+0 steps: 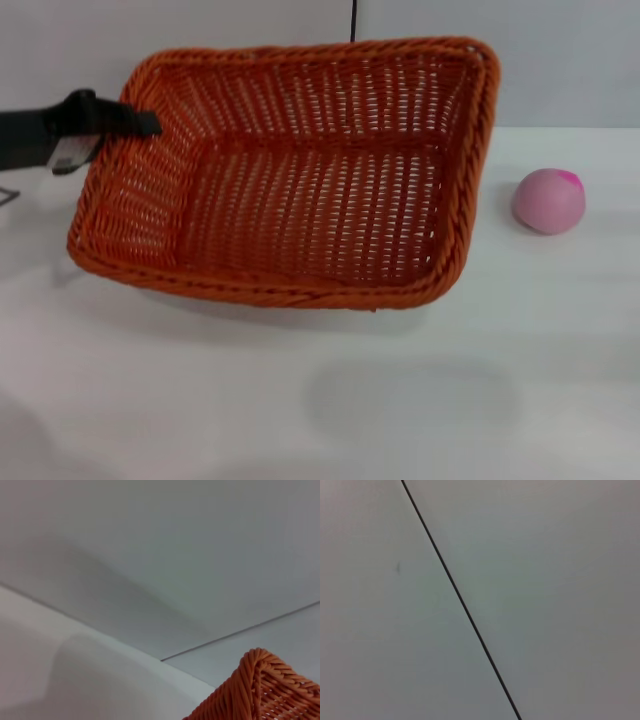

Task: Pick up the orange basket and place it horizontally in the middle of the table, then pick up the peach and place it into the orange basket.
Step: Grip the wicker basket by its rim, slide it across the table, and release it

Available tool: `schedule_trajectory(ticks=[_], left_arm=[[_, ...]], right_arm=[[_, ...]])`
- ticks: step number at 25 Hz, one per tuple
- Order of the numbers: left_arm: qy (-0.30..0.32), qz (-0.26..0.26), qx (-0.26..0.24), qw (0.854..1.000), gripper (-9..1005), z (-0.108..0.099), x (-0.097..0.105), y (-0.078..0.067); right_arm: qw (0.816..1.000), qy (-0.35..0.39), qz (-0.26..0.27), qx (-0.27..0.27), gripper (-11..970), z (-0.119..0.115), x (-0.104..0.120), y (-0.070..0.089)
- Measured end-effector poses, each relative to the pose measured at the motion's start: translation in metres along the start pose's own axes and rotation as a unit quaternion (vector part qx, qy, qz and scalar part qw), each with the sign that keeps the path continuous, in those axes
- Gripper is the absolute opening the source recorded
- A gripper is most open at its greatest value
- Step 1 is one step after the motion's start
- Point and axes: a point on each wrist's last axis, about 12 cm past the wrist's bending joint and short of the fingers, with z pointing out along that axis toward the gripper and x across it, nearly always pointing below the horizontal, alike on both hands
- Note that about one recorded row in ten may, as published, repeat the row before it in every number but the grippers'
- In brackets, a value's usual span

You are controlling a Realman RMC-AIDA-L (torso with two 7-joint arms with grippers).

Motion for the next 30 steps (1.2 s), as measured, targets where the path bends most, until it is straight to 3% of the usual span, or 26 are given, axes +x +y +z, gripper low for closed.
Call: schedule_trajectory(ticks=[3, 14, 18, 30], left_arm=[[-0.012, -0.023, -0.006, 1.000, 172, -0.003, 0.012, 0.015], [-0.037, -0.047, 0.000, 0.998, 174, -0.014, 0.024, 0.028], [-0.038, -0.051, -0.010, 0.998, 175, -0.019, 0.034, 0.040], [-0.034, -0.059, -0.030, 0.997, 177, -0.024, 0.051, 0.054]], right_arm=[[1.000, -0.001, -0.002, -0.005, 654, 0.004, 0.000, 0.001], [1.000, 0.008, -0.002, -0.010, 655, 0.013, 0.003, 0.005], [1.000, 0.012, -0.001, -0.007, 654, 0.014, 0.005, 0.005], [1.000, 0.014, 0.001, -0.007, 655, 0.014, 0.007, 0.007]])
